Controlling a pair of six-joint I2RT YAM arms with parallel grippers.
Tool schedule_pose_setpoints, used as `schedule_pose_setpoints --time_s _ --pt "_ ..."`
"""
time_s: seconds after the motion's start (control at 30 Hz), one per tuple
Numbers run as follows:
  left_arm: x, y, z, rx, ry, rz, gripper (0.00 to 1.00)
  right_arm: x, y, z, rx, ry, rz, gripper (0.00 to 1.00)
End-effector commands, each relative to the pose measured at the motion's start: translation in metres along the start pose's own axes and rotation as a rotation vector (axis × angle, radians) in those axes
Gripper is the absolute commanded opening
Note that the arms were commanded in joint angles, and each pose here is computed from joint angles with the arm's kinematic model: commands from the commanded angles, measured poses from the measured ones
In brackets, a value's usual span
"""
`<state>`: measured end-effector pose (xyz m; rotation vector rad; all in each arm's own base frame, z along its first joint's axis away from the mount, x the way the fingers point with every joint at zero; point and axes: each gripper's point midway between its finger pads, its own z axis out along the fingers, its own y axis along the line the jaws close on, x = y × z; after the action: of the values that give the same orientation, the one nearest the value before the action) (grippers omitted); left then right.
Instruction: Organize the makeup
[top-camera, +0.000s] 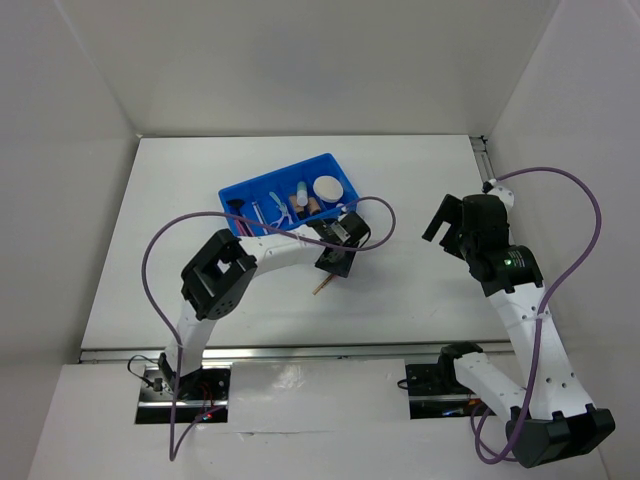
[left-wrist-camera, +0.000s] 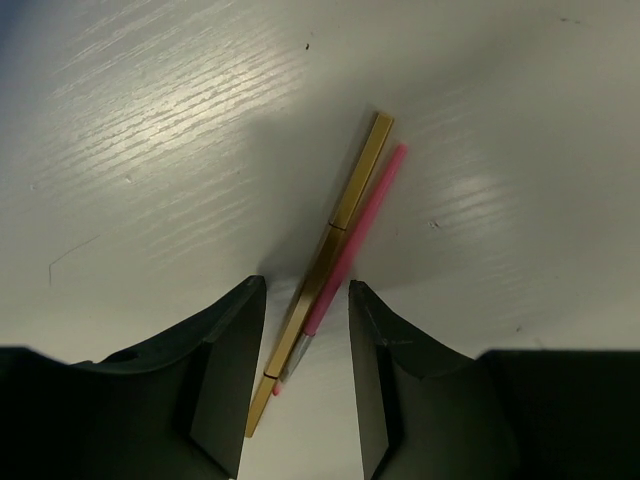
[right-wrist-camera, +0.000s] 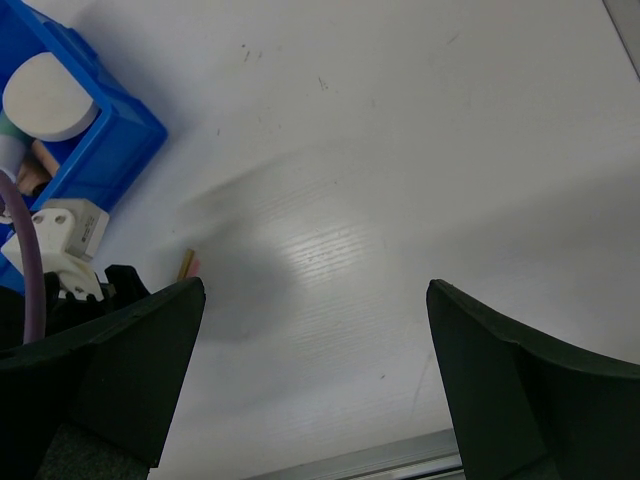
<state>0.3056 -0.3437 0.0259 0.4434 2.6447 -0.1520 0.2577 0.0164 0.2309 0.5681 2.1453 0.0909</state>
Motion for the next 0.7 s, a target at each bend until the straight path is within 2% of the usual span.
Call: schedule_pose_setpoints --time_s 0.0,0.23,0.47,0.67 --pt "-0.016 -0.001 0.002 -0.015 -0.039 -0.015 0.52 -0.007 0.002 0.002 -0.007 -0.021 -0.001 1.00" --pt "-0.017 0.001 -0.008 -0.008 -0.051 -0.027 0.50 -0.006 0.004 0.002 -0.015 -0.016 -0.001 1.00" --pt "-0.027 0.009 -0.020 -0.003 -0.084 -0.044 0.59 -0.005 0.004 0.004 -0.011 -0.008 -0.003 1.00" --pt "-0.028 0.020 -0.017 -0.017 -0.077 -0.060 0.59 -0.005 0.006 0.007 -0.019 -0.003 -0.003 1.00"
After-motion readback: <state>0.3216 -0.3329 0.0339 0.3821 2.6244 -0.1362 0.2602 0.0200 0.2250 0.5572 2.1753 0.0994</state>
